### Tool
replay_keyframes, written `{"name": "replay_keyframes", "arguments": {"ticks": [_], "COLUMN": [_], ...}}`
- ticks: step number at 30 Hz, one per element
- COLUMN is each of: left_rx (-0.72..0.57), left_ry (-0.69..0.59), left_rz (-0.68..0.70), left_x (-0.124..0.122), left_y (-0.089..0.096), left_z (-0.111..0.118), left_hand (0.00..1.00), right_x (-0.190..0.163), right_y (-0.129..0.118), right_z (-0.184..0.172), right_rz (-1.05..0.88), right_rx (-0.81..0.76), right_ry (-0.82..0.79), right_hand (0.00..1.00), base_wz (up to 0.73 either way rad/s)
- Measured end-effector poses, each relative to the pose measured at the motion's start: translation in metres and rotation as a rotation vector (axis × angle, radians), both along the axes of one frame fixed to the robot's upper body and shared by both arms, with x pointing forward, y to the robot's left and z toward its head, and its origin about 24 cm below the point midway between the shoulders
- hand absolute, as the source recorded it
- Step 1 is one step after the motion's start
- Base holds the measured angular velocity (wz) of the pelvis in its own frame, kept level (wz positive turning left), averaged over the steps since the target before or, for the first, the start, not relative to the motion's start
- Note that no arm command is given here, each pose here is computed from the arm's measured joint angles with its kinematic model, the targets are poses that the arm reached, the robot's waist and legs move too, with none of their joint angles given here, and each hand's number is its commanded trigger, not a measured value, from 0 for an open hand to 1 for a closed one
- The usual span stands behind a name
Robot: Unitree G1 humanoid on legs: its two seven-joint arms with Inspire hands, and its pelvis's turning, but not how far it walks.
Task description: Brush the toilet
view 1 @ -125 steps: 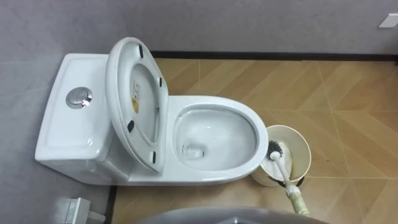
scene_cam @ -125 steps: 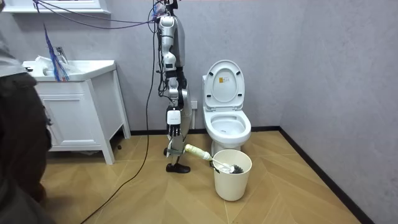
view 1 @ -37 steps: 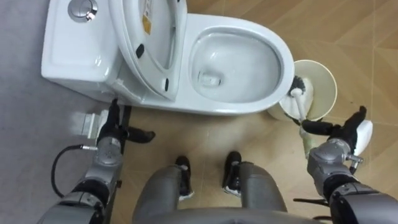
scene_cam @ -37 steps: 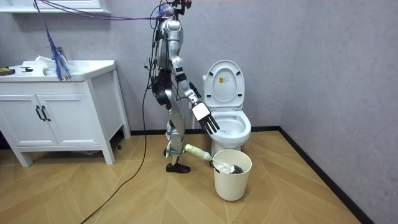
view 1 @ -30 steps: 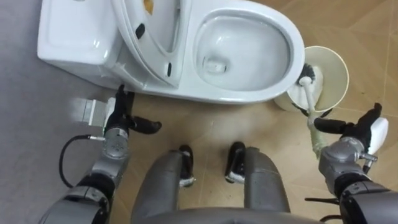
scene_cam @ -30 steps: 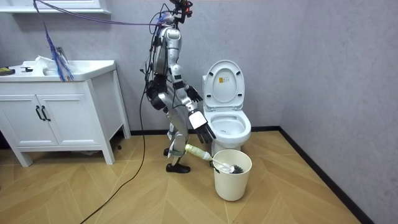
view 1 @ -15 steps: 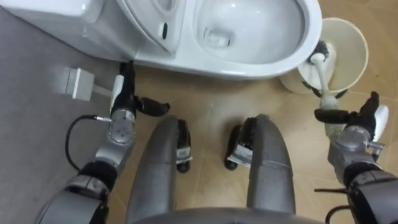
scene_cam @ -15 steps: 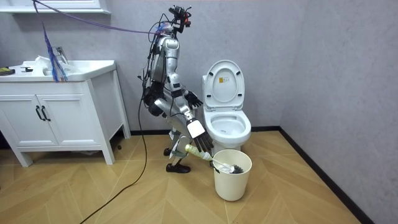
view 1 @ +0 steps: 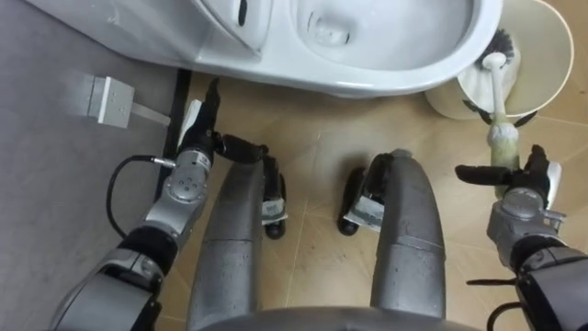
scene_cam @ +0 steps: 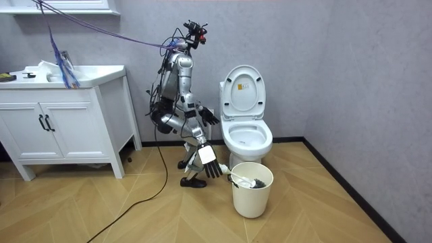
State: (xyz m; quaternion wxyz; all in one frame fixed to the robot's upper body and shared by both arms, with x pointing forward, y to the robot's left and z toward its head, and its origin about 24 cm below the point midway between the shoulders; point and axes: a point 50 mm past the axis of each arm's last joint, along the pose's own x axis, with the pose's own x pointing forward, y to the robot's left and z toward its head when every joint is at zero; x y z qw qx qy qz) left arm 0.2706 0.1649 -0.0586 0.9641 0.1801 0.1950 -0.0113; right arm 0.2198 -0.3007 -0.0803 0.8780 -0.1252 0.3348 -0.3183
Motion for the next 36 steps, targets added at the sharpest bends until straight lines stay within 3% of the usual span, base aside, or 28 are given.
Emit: {"name": "replay_keyframes", "arguments": {"ticks": [24,28,30,31,36], "left_rx": [0.013,0.034,0.047,0.048,0.044], "left_ry": [-0.051,-0.051,-0.044,-0.041,-0.039], "left_rz": [0.025,0.027,0.027,0.027,0.007], "left_x": [0.006,0.007,0.007,0.008,0.009], "left_y": [-0.001,0.007,0.011,0.012,0.012], "left_z": [0.009,0.01,0.01,0.011,0.013], "left_hand": [0.0,0.0,0.0,0.0,0.0], "right_x": [0.02,0.024,0.025,0.024,0.019], "right_y": [-0.005,-0.006,-0.006,-0.008,-0.011], "right_z": [0.015,0.017,0.017,0.017,0.013], "right_rz": [0.006,0.004,0.01,0.007,0.056], "right_rx": [0.042,0.104,0.13,0.147,0.193], "right_ry": [-0.054,-0.064,-0.069,-0.062,-0.009], "right_hand": [0.0,0.0,0.56,1.0,1.0], "base_wz": [-0.01,0.0,0.0,0.0,0.0]}}
